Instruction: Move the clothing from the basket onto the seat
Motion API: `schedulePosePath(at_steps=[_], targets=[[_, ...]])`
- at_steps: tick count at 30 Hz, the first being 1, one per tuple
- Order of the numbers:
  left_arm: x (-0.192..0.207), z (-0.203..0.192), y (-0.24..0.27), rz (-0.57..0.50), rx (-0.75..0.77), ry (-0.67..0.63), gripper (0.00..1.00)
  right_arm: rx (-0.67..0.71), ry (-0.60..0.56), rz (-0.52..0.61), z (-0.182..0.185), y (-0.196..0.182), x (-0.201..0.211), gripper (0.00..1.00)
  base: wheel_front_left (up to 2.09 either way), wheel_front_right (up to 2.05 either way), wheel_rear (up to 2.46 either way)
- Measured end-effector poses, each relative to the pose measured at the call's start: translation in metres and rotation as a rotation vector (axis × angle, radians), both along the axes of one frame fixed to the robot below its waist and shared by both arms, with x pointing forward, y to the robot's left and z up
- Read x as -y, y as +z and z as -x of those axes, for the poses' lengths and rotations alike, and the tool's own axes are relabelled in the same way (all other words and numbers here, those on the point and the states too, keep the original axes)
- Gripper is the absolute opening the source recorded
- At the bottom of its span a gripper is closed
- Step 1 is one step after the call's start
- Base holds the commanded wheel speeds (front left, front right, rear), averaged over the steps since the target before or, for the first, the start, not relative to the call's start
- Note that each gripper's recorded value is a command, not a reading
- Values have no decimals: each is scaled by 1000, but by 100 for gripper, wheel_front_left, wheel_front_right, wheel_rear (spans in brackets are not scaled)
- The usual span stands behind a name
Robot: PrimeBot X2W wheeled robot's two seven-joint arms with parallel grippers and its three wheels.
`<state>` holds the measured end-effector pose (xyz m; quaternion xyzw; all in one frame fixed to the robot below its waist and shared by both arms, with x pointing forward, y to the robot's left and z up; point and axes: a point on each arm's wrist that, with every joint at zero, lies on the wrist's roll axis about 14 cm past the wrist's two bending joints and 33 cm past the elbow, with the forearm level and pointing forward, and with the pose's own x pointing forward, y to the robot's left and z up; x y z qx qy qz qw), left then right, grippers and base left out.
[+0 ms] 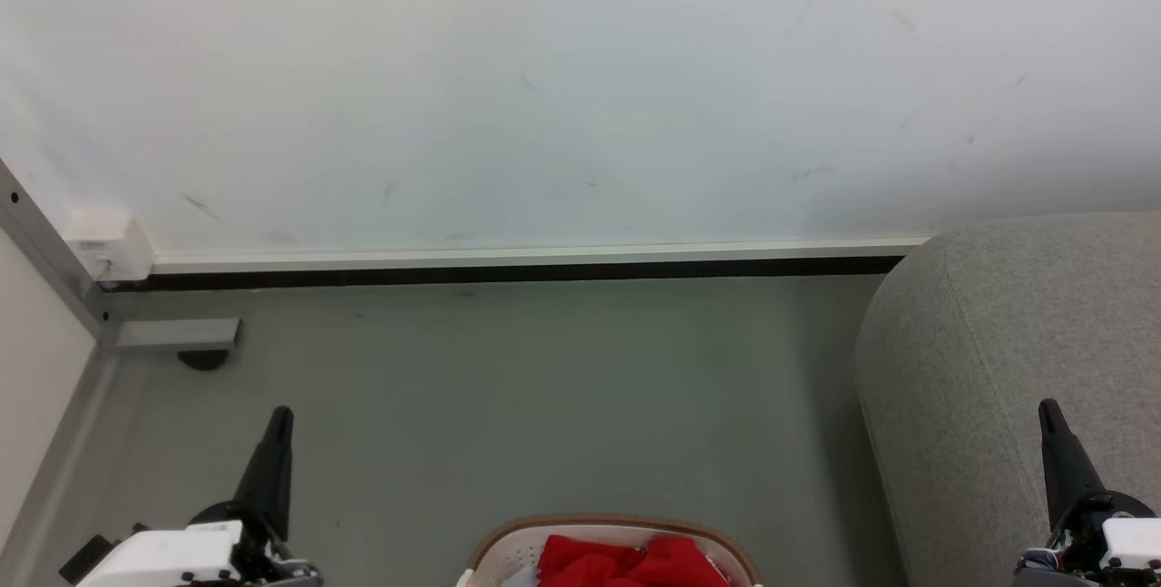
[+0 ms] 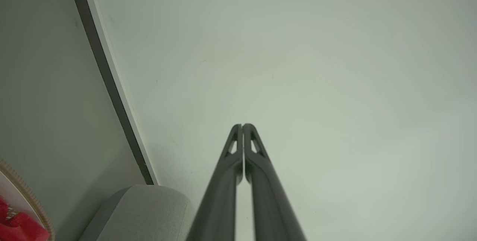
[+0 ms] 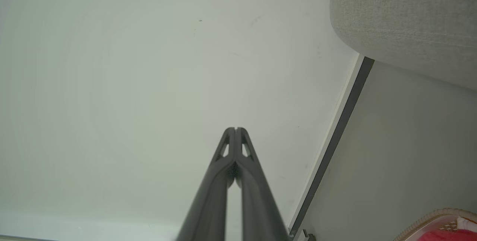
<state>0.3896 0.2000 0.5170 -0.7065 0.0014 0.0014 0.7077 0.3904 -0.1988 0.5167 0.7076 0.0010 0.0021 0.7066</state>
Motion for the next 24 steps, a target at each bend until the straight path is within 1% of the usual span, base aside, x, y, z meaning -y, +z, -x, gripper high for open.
schedulePosePath(at_steps=[24], targets=[[0,0,0,0,0,0,0,-1,1,0,0,0,0,0,0,0,0]])
